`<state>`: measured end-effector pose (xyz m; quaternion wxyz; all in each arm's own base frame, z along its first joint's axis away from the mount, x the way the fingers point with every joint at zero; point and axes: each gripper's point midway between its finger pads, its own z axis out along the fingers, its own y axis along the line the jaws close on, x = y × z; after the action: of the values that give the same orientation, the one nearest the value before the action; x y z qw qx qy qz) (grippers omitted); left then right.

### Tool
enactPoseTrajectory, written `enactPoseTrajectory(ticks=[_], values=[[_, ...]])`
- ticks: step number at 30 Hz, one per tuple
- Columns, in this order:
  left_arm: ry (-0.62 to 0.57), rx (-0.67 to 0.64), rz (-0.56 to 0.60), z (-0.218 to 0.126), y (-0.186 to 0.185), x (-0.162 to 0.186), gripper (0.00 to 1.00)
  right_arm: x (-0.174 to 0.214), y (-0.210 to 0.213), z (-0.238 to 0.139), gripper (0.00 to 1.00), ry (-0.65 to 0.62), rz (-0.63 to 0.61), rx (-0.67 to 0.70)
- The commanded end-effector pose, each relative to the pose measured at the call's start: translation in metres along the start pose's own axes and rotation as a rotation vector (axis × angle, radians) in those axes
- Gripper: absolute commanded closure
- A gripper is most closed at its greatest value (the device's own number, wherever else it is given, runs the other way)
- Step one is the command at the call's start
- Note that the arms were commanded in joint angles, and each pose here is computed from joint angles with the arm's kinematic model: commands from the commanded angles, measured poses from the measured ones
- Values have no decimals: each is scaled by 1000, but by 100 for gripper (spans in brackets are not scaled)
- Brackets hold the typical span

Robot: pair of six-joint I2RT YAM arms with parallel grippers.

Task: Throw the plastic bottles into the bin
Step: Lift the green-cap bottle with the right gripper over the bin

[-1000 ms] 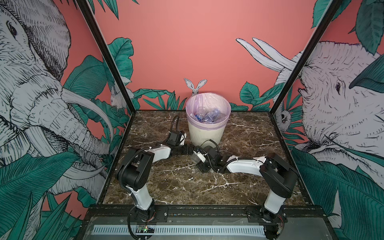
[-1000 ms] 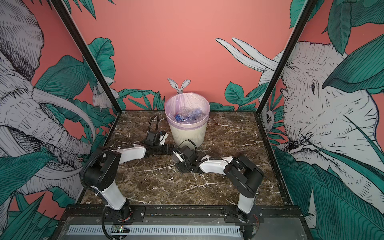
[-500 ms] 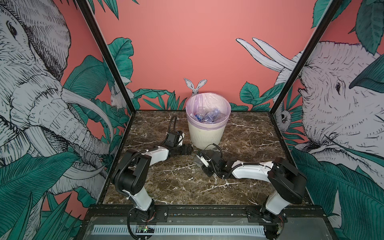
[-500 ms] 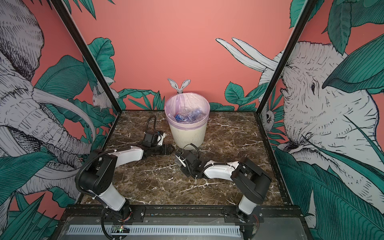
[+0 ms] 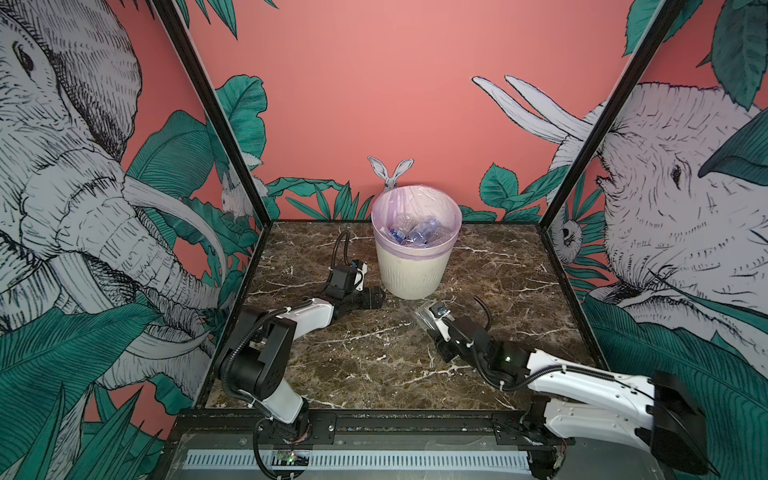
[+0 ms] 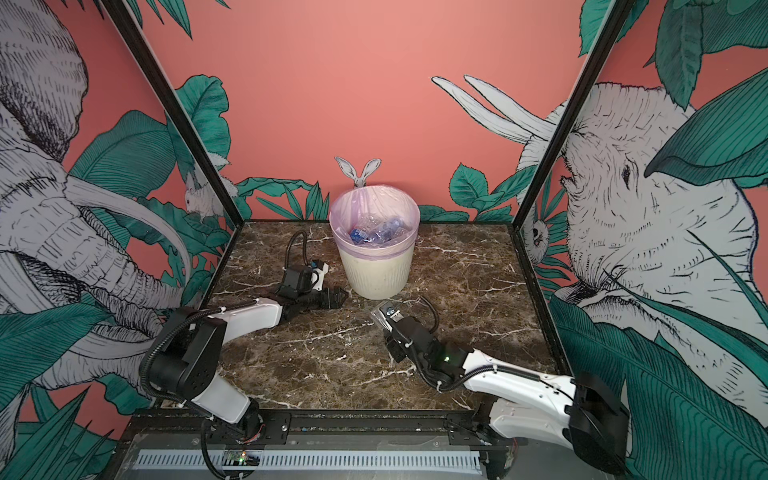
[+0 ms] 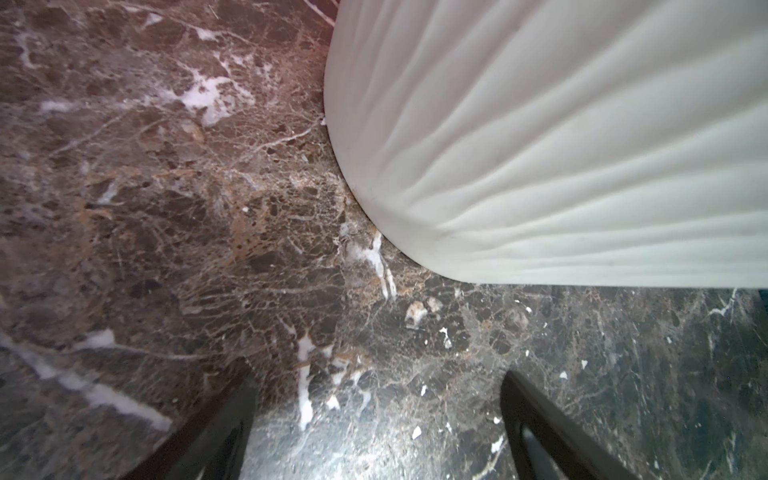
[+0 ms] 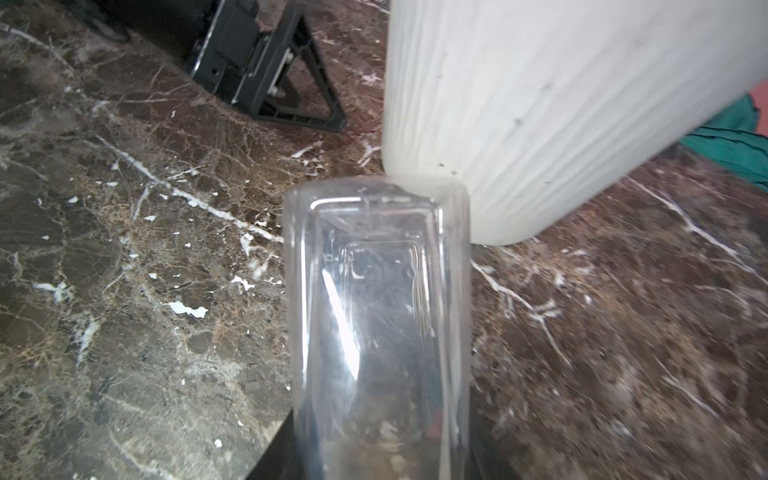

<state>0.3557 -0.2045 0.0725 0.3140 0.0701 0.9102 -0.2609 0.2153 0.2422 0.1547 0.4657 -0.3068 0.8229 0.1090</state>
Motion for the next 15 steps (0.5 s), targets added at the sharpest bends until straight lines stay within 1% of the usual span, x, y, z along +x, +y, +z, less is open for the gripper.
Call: enactPoseTrajectory(ticks=[1, 5, 8, 12, 15], values=[[-79, 27, 24, -13, -8, -17, 7, -7, -26, -24, 72, -54, 71, 105], [-117, 35, 35, -19, -11, -21, 7, -22, -48, -55, 72, -155, 132, 161], [-132, 39, 38, -22, -12, -23, 7, -35, -59, -73, 72, -208, 154, 191], [-139, 44, 40, -24, -13, -25, 8, -61, -70, -92, 72, -266, 154, 229], [-140, 43, 42, -25, -14, -24, 8, -91, -76, -106, 72, -311, 139, 256]])
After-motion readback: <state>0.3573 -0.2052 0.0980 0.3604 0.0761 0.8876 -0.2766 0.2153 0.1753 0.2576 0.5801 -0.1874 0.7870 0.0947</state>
